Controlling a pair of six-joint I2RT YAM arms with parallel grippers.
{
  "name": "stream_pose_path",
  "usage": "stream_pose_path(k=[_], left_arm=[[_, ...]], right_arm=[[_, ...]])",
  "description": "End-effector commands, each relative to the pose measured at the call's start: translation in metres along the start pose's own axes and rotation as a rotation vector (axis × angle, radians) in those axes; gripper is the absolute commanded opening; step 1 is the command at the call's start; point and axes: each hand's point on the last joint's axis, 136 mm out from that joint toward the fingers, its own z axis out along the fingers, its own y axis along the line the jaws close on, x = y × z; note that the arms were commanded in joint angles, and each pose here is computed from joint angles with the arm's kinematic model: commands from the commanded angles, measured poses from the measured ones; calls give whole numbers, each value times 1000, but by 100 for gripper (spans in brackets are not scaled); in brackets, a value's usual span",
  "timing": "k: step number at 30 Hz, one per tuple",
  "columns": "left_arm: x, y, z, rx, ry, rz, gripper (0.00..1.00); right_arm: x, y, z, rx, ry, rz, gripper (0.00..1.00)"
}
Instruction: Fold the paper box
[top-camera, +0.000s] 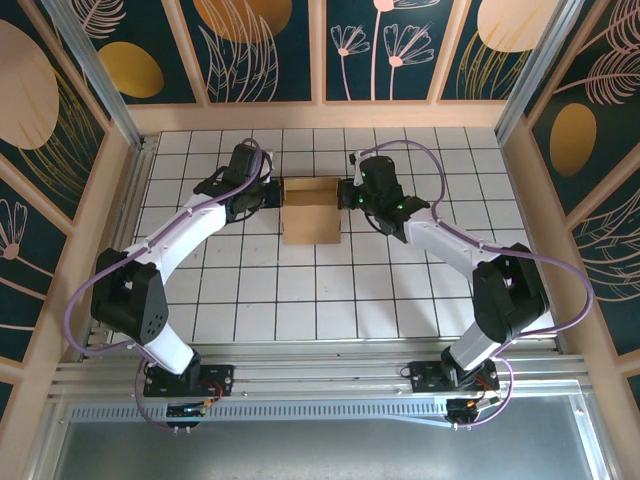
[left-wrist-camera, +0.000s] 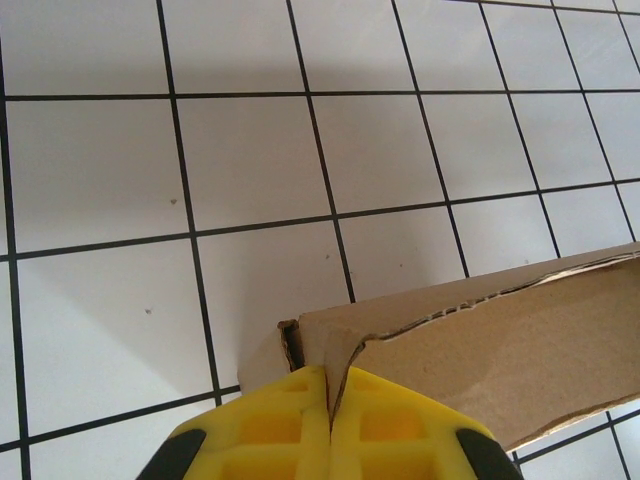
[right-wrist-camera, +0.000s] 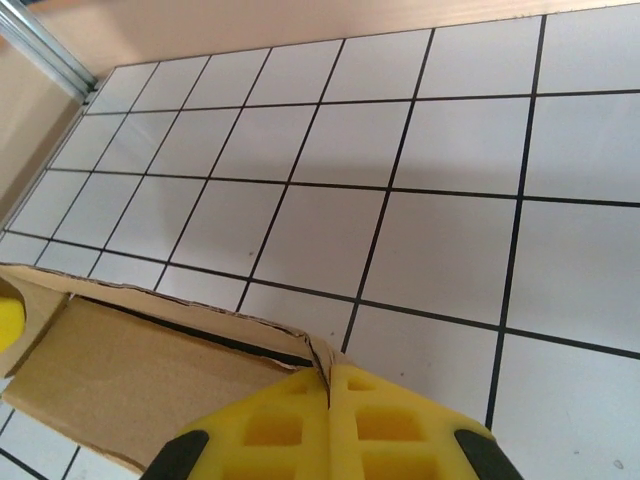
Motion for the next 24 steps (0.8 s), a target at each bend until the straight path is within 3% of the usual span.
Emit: stream_pose_path(k=[1,24], left_arm=[[6,-4,6,11,8,-33,0],[11,-9,1,23,2,-41,0]], right_arm=[[14,-12,6,71,3,73,0],[36,-9,11,106,43,190,0]])
